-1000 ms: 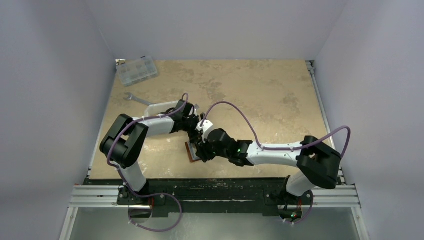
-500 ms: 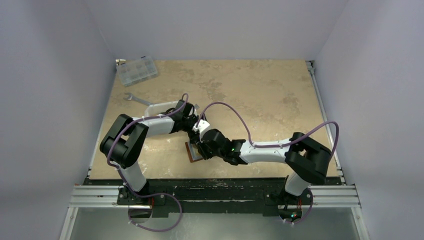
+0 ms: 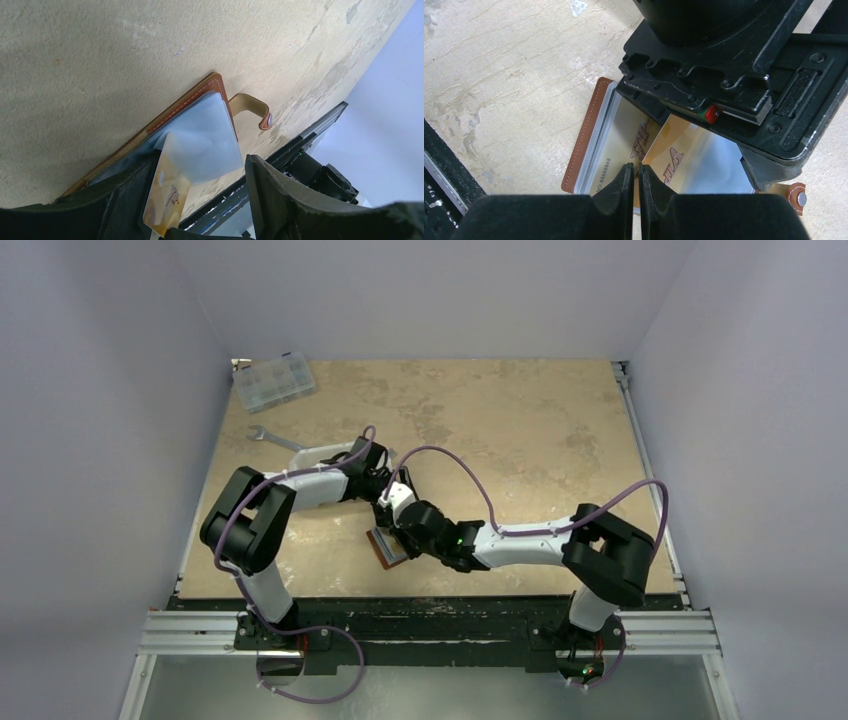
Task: Put the credit cards into the card holder
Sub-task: Insert the credit card into the card holder.
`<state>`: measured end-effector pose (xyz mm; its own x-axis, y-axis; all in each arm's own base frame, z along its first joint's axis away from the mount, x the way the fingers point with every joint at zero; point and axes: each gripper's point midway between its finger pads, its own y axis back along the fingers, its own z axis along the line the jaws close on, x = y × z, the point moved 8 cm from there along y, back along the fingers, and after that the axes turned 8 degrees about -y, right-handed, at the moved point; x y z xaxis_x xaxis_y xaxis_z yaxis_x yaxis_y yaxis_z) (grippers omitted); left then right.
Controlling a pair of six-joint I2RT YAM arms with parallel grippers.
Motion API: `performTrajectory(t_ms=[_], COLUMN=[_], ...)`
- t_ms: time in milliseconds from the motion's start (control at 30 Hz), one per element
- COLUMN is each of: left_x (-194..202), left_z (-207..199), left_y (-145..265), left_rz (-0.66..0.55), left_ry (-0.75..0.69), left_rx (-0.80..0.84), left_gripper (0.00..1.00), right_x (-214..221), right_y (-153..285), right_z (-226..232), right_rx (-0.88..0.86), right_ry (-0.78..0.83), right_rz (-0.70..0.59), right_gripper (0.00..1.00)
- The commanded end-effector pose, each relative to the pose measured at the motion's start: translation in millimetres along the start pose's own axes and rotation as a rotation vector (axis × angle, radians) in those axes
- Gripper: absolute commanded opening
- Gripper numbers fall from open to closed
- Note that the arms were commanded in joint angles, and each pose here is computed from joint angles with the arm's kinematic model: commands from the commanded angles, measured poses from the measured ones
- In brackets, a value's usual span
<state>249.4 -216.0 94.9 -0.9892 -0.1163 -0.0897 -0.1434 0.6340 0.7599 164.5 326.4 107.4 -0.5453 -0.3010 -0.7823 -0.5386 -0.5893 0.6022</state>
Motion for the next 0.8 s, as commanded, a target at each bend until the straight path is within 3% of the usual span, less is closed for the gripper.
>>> performTrajectory(t_ms=[0,167,333,600,767], left_x=[14.9,15.2,12.5,7.8,3.1], left_z=[32.5,33.7,32.3,29.5,24.0], left_y=[-5.7,-3.7,2.7,14.0,20.0], left_rz=[0.076,0.093,0.116,0.144,0.154], left_ry=[0.025,-0.001,-0.054,-0.072,-0.095], left_rx=[-0.171,-0.18,-0.167,-0.184,-0.198], left_gripper=[0.65,0.65,0.65,0.68,0.71], right_x=[-3.8,2.1,5.7,9.2,10.1], right_y=[-6.1,-1.7,3.6,7.9,14.2], right_z=[-2.7,-7.7,-5.1,-5.2,-7.6], right_rx=[0.024,0.027,-0.018,-0.039,-0.059], right_ry=[0.043,0.071,0.042,0.01,-0.019], right_rz=[-0.044,-0.044,-0.042,-0.062,-0.095], right_gripper=[0.13,0.14,0.23,0.26,0.35])
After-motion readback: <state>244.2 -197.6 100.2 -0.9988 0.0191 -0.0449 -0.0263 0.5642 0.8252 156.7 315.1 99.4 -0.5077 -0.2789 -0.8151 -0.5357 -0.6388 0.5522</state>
